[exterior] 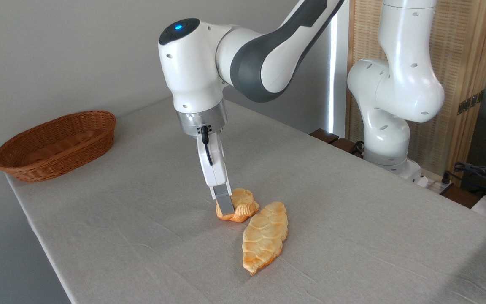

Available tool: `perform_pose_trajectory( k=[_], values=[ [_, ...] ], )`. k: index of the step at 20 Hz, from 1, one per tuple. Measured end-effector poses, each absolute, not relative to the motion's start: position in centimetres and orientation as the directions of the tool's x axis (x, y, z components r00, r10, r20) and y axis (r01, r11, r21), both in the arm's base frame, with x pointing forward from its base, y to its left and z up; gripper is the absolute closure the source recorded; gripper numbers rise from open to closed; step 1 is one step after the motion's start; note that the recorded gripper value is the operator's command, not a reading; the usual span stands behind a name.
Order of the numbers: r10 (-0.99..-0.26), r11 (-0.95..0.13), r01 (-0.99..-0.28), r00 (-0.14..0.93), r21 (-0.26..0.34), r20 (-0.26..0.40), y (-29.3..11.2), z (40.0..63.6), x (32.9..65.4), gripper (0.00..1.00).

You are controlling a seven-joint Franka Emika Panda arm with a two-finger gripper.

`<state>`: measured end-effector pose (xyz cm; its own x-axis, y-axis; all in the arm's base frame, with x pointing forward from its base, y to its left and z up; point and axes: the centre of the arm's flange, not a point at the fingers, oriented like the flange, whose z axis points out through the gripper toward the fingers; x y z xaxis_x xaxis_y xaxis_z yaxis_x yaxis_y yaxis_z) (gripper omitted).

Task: Put bread into the basket
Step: 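Close the gripper on the small round bread slice, then lift the bread slice and carry it over the wicker basket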

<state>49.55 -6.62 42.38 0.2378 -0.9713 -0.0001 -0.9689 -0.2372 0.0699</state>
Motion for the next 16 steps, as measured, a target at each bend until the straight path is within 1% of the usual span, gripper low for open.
perform_pose_trajectory(
  k=[2,3,5,7,9,12,14,16],
  values=[
    [-0.970,-0.242,-0.968,0.242,0.064,0.004,-6.6,42.6,49.6,0.53],
    [-0.965,-0.259,-0.964,0.260,0.056,0.017,-6.8,42.9,49.8,0.53],
    [-0.948,-0.312,-0.949,0.314,0.031,0.055,-8.3,44.6,50.4,0.53],
    [-0.925,-0.367,-0.930,0.366,0.005,0.105,-11.4,47.1,50.9,0.53],
    [-0.898,-0.419,-0.908,0.412,-0.018,0.152,-15.3,49.9,51.0,0.53],
    [-0.844,-0.511,-0.859,0.494,-0.033,0.208,-21.0,53.3,51.0,0.53],
    [-0.801,-0.568,-0.823,0.546,-0.022,0.247,-24.6,54.8,51.5,0.53],
    [-0.737,-0.631,-0.776,0.596,-0.008,0.319,-28.3,55.7,52.4,0.53]
  ],
)
